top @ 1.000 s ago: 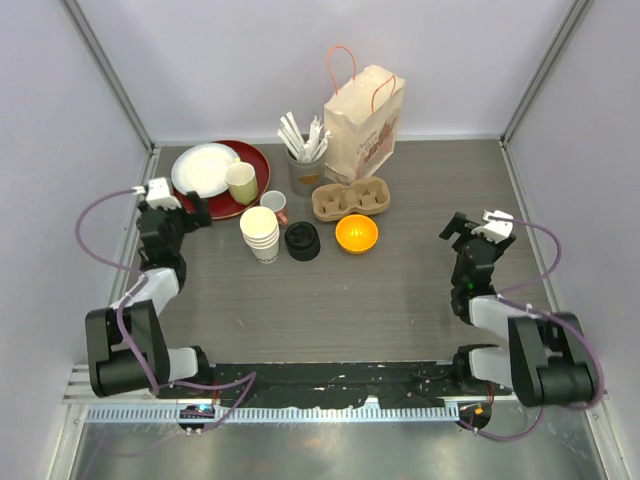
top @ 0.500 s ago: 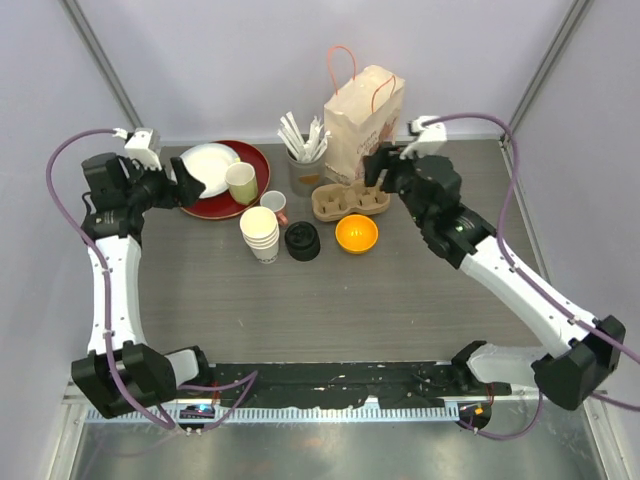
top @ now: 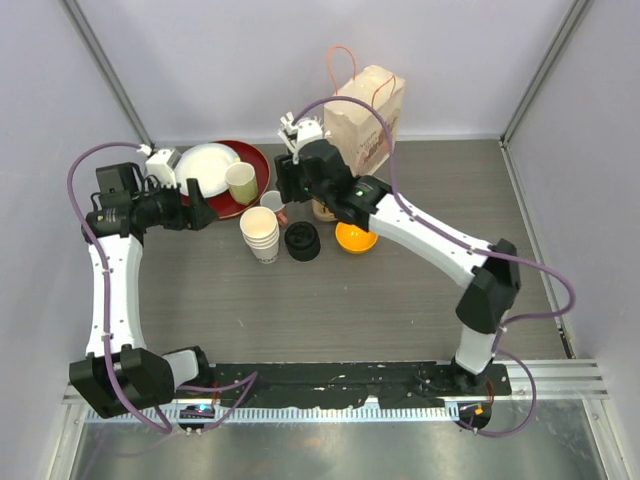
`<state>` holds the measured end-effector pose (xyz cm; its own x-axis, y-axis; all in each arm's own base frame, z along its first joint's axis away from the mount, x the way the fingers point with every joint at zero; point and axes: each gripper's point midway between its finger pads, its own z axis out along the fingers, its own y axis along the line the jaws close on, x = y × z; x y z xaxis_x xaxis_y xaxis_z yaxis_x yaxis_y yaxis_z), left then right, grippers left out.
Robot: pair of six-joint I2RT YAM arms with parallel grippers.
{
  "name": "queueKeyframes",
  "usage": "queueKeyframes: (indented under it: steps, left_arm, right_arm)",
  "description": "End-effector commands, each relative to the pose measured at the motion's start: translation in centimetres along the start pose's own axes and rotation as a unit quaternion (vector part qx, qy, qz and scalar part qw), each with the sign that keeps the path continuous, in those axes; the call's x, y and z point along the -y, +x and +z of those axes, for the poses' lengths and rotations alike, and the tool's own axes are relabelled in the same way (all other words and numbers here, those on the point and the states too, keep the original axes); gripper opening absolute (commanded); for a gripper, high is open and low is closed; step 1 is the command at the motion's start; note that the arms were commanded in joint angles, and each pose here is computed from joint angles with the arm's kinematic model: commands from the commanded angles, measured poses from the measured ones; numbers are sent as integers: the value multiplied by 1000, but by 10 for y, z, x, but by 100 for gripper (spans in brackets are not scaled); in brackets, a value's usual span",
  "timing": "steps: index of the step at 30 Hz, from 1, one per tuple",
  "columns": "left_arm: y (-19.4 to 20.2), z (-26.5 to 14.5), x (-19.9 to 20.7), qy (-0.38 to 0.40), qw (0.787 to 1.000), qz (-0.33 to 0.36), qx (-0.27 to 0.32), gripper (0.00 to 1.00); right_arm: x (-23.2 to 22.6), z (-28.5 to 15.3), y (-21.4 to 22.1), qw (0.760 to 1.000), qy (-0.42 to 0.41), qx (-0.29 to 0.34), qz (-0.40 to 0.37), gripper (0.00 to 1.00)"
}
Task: Pack the takeout coffee
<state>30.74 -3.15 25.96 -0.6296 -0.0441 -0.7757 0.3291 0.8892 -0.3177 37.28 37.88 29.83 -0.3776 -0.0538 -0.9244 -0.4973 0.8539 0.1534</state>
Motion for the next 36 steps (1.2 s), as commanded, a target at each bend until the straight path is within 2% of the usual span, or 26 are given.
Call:
queueKeyframes:
  steps: [1, 2, 6, 11, 13, 16, 17, 27, 30, 31, 34, 36]
  left_arm:
    - [4, 3, 4, 11, 1000, -1, -8, 78]
    - [4, 4, 4, 13, 1000, -2, -7, 78]
    - [4, 6, 8, 20, 1000, 0, -6, 78]
    - [3, 5, 9, 24, 1000, 0, -6, 78]
    - [2, 4, 11, 26, 1000, 2, -4, 78]
    - [1, 6, 12, 32, 999, 1, -5, 78]
    - [0, 6, 11, 30, 1000, 1, -5, 78]
    - [3, 9, 8, 30, 1000, 4, -10, 78]
    - [3, 9, 8, 30, 999, 3, -11, 78]
    - [4, 10, 8, 31, 999, 5, -11, 78]
    - [5, 10, 8, 32, 999, 6, -12, 78]
    - [6, 12, 7, 32, 999, 5, -15, 78]
  right_arm:
    - [-22, 15, 13, 998, -27, -45, -30, 55]
    - [-32, 17, 10, 998, -36, -44, -38, 52]
    - [-45, 37, 40, 993, -39, -86, -68, 52]
    - [-27, 50, 48, 989, 28, -98, -102, 50]
    - [-29, 53, 57, 986, 31, -110, -120, 50]
    - [-37, 56, 64, 985, 18, -117, -123, 42]
    - [-38, 58, 64, 985, 19, -117, -125, 36]
    - [-36, 70, 80, 980, 26, -137, -143, 37]
    - [-38, 70, 81, 979, 25, -139, -144, 28]
    - [-38, 70, 79, 980, 24, -138, -143, 17]
    - [-40, 68, 74, 981, 21, -132, -141, 1]
    - [-42, 66, 70, 982, 18, -128, -141, 1]
